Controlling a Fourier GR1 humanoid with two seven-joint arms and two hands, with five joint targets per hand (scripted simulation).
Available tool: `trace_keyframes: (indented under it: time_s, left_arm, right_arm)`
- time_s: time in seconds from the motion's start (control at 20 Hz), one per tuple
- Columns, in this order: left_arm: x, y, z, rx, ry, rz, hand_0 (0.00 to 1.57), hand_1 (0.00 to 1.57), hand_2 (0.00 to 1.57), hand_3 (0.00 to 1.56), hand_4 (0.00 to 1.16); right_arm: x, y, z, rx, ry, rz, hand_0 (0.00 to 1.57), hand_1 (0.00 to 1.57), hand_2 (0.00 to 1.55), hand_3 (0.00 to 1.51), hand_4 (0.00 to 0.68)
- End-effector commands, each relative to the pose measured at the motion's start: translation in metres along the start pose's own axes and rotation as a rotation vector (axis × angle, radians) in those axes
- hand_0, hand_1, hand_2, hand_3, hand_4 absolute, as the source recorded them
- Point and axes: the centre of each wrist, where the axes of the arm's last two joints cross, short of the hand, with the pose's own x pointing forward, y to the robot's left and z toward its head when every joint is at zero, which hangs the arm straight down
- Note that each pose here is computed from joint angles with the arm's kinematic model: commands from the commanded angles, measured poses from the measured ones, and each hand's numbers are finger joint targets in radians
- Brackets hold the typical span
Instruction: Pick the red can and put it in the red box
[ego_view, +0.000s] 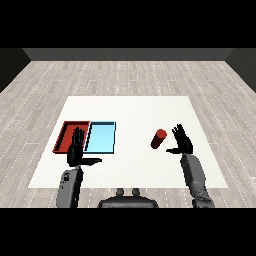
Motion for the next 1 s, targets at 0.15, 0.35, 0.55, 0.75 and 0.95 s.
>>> trace_keyframes:
  time_s: [0.15,0.35,0.55,0.75,0.95]
  left_arm:
    - [0.021,-0.018,-0.0042,0.001,-0.004,0.009,0.00,0.00,0.00,0.00,0.00]
    - [0.002,-0.006,-0.0086,0.007,-0.005,0.011,0.00,0.00,0.00,0.00,0.00]
    - [0.021,0.003,0.0088,-0.020,-0.008,0.040,0.00,0.00,0.00,0.00,0.00]
    - [0.013,0.004,0.0055,-0.008,-0.007,0.033,0.00,0.00,0.00,0.00,0.00]
    - [0.005,0.016,0.0075,0.005,-0.014,0.025,0.00,0.00,0.00,0.00,0.00]
  right_arm:
    - [-0.012,0.014,-0.012,0.008,0.008,-0.021,0.00,0.00,0.00,0.00,0.000]
    - [-0.009,0.031,-0.042,0.005,0.019,-0.036,0.00,0.00,0.00,0.00,0.000]
    - [-0.012,0.027,-0.018,0.010,0.038,-0.079,0.00,0.00,0.00,0.00,0.000]
    - [-0.021,0.046,-0.023,0.029,0.037,-0.068,0.00,0.00,0.00,0.00,0.000]
    - [-0.028,0.037,-0.035,0.008,0.051,-0.037,0.00,0.00,0.00,0.00,0.000]
